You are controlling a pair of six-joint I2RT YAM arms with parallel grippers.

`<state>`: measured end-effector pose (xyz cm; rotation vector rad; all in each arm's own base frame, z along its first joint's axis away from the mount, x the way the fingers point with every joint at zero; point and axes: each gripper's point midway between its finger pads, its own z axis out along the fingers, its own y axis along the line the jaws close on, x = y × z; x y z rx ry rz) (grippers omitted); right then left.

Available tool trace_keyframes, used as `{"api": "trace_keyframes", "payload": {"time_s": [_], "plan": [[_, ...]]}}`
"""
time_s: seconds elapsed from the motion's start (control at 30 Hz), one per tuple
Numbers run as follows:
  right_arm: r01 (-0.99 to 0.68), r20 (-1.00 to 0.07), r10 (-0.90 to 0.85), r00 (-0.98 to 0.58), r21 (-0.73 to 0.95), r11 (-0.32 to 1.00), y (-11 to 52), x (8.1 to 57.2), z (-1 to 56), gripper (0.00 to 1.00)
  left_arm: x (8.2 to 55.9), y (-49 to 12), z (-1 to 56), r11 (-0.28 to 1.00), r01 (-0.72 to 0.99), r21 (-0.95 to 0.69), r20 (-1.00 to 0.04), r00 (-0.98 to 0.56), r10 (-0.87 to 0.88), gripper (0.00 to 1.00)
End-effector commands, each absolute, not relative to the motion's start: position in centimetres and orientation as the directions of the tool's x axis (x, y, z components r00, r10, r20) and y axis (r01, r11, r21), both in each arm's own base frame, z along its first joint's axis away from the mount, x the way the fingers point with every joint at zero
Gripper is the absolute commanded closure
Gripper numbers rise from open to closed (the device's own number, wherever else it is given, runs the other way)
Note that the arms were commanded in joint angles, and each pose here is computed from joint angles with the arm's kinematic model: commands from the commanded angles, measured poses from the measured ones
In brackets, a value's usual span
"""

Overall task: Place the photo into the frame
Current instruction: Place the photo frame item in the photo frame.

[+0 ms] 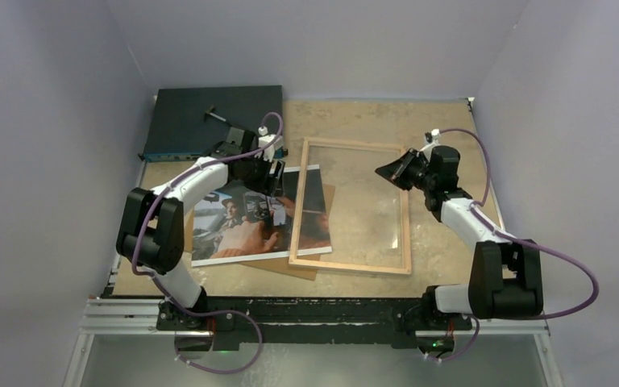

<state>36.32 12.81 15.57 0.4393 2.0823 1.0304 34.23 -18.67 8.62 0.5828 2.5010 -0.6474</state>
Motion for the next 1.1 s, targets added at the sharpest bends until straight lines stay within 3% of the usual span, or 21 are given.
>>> {"api": "trace_keyframes", "payload": {"time_s": [0.0, 0.3, 1.07], "plan": [[-0.059, -0.514, 0.557, -0.652, 0.767, 0.639, 12.5, 36.6, 14.6, 1.0, 35.3, -20.6, 8.8, 0.767, 0.56, -0.313, -0.596, -0.745, 0.3, 0.34], [-0.001, -0.5, 0.581, -0.642, 0.758, 0.652, 10.0, 36.6, 12.9, 1.0, 35.4, -22.2, 6.6, 0.764, 0.56, -0.319, -0.561, -0.762, 0.324, 0.52], [-0.001, -0.468, 0.567, -0.678, 0.772, 0.635, 9.1, 36.4, 11.5, 1.0, 35.8, -23.9, 5.3, 0.758, 0.569, -0.318, -0.542, -0.765, 0.347, 0.65]]}}
